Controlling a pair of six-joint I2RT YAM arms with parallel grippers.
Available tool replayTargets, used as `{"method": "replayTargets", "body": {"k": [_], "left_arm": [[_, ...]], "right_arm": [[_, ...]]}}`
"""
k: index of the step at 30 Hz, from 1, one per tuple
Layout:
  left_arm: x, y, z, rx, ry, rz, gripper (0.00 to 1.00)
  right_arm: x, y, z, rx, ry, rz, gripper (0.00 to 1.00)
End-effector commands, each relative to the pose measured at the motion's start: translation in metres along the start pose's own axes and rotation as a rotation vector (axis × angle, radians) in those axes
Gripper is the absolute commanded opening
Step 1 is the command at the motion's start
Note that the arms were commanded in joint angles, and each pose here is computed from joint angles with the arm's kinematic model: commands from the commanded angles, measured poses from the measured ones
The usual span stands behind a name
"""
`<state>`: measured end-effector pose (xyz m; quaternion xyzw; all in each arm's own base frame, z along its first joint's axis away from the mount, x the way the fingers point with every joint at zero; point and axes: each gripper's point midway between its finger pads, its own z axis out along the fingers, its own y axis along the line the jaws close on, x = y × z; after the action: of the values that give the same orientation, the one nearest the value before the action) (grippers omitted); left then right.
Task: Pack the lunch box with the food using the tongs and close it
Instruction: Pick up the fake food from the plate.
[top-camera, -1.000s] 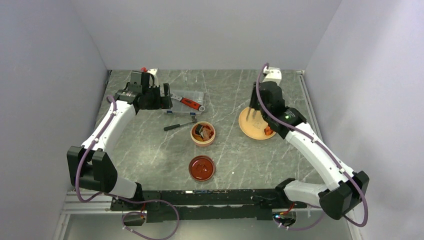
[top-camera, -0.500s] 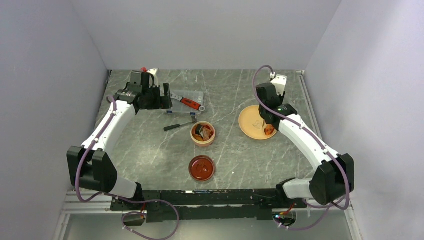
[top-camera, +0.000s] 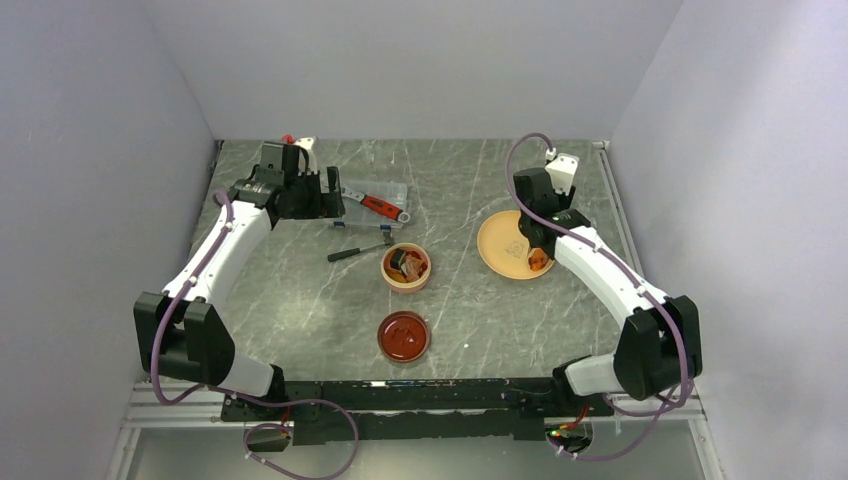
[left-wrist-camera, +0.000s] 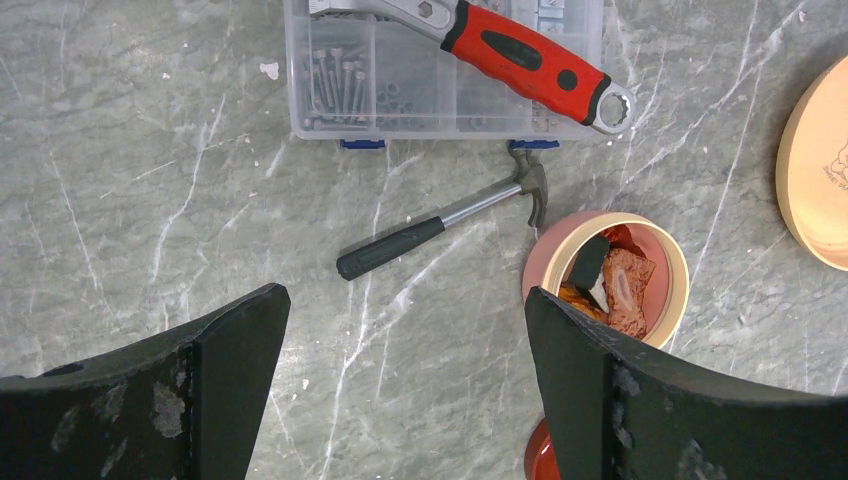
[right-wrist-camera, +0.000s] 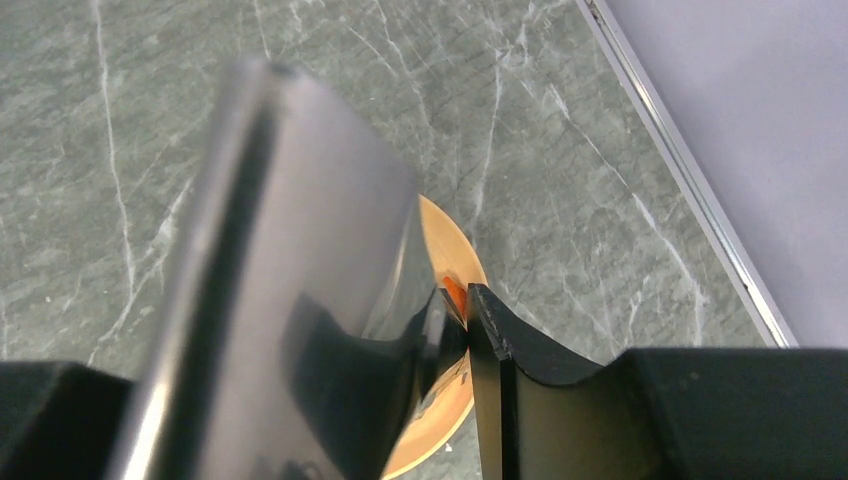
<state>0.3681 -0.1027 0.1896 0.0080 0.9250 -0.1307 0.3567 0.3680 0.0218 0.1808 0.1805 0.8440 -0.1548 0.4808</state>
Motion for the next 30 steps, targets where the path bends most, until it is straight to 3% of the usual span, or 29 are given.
{"method": "replayTargets", "body": {"k": [1, 18, 30], "left_arm": [[-0.011, -0.001, -0.005, 0.008, -0.044, 0.009, 0.94], [-0.011, -0.002, -0.006, 0.011, -0.044, 0.01, 0.94], [-0.011, -0.001, -0.005, 0.009, -0.043, 0.01, 0.94]], "right_arm": [[-0.011, 0.003, 0.008, 0.011, -0.045, 0.053, 0.46], [0.016, -0.002, 0.025, 0.044, -0.005, 0.043, 0.47], [0.003, -0.003, 0.012, 0.005, -0.023, 0.07, 0.26]]}}
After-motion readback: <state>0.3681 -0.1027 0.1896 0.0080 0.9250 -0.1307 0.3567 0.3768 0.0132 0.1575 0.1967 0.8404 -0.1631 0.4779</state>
